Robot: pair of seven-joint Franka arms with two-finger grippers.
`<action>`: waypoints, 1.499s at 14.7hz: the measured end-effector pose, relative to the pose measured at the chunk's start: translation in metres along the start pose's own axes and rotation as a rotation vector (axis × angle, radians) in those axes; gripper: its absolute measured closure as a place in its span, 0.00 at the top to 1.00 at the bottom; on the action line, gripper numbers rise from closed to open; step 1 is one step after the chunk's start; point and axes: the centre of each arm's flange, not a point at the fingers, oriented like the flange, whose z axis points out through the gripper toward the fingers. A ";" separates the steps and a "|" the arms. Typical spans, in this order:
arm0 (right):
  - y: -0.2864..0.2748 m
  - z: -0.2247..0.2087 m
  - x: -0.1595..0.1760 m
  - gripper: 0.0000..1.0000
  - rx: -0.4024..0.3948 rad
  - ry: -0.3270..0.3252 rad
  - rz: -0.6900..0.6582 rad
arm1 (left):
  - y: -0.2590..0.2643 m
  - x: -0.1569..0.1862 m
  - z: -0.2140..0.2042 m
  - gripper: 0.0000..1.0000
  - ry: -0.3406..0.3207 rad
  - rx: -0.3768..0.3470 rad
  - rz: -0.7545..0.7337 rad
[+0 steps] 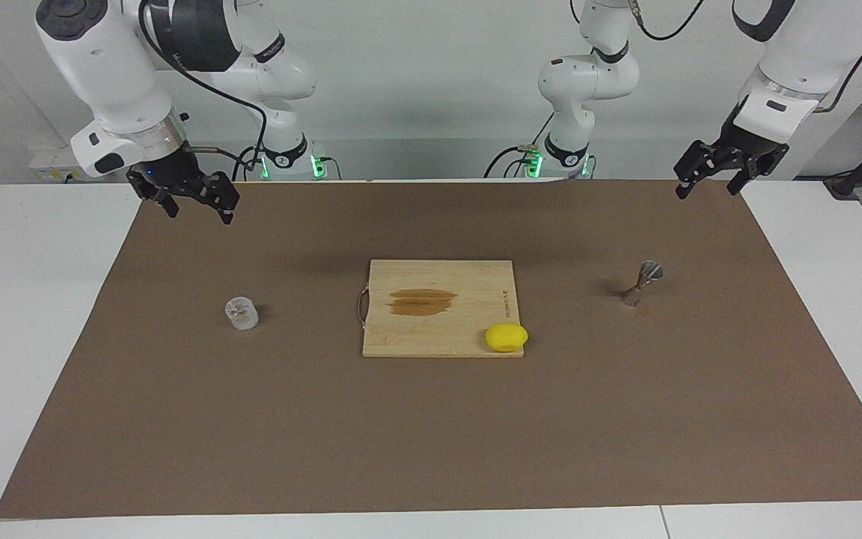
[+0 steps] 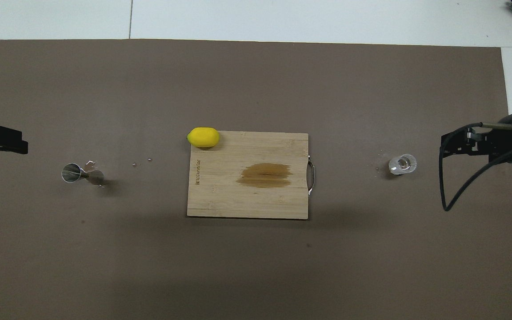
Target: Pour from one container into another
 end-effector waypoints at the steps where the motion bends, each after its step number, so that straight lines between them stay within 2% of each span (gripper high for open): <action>1: 0.000 0.000 0.000 1.00 0.000 0.000 0.000 | 0.000 0.000 0.000 1.00 0.000 0.000 0.000; 12: 0.000 0.000 0.000 1.00 0.000 0.000 0.000 | 0.000 0.002 0.000 1.00 0.019 -0.001 0.000; 22: 0.000 0.000 0.000 1.00 0.000 0.000 0.000 | -0.025 0.007 0.033 1.00 0.127 -0.001 -0.047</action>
